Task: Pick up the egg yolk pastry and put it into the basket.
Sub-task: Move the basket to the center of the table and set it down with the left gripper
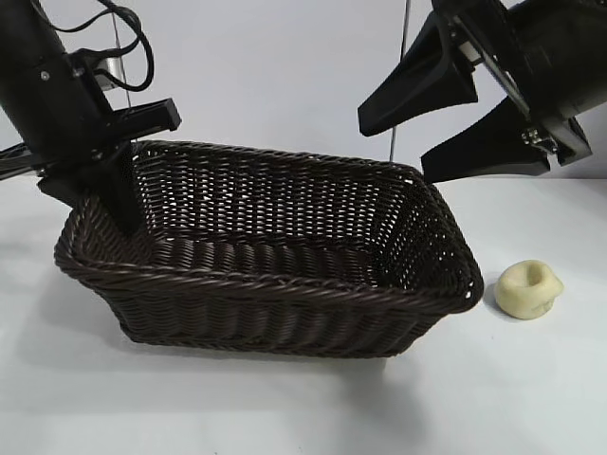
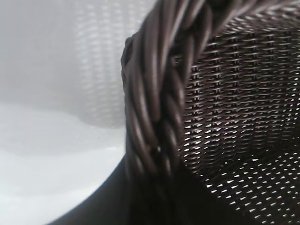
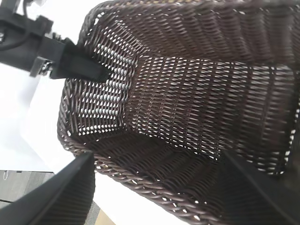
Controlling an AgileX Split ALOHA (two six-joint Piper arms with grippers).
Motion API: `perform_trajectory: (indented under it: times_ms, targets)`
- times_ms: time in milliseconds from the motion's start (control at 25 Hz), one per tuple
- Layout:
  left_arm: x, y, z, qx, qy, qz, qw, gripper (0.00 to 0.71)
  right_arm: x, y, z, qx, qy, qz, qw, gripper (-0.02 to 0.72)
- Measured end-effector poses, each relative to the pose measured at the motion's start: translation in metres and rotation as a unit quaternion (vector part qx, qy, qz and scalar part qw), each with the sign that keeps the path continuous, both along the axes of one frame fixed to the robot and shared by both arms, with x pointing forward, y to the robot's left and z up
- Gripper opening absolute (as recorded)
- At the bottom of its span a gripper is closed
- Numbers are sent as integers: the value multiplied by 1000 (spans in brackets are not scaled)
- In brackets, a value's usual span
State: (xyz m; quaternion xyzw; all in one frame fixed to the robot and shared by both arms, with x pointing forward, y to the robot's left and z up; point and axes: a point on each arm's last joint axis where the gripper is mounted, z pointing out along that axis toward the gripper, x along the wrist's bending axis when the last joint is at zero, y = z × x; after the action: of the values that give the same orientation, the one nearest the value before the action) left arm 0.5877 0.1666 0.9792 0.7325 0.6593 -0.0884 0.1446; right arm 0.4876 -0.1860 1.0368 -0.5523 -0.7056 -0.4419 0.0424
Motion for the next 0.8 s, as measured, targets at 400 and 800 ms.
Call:
perform_trajectory:
  times_ms: [400, 800]
  targets:
    - [7, -5, -26, -9, 14, -15, 1000, 98, 0, 0, 0, 0, 0, 0, 1000, 529]
    - [9, -6, -32, -12, 17, -10, 1000, 213, 0, 0, 0, -1, 0, 1, 1000, 529]
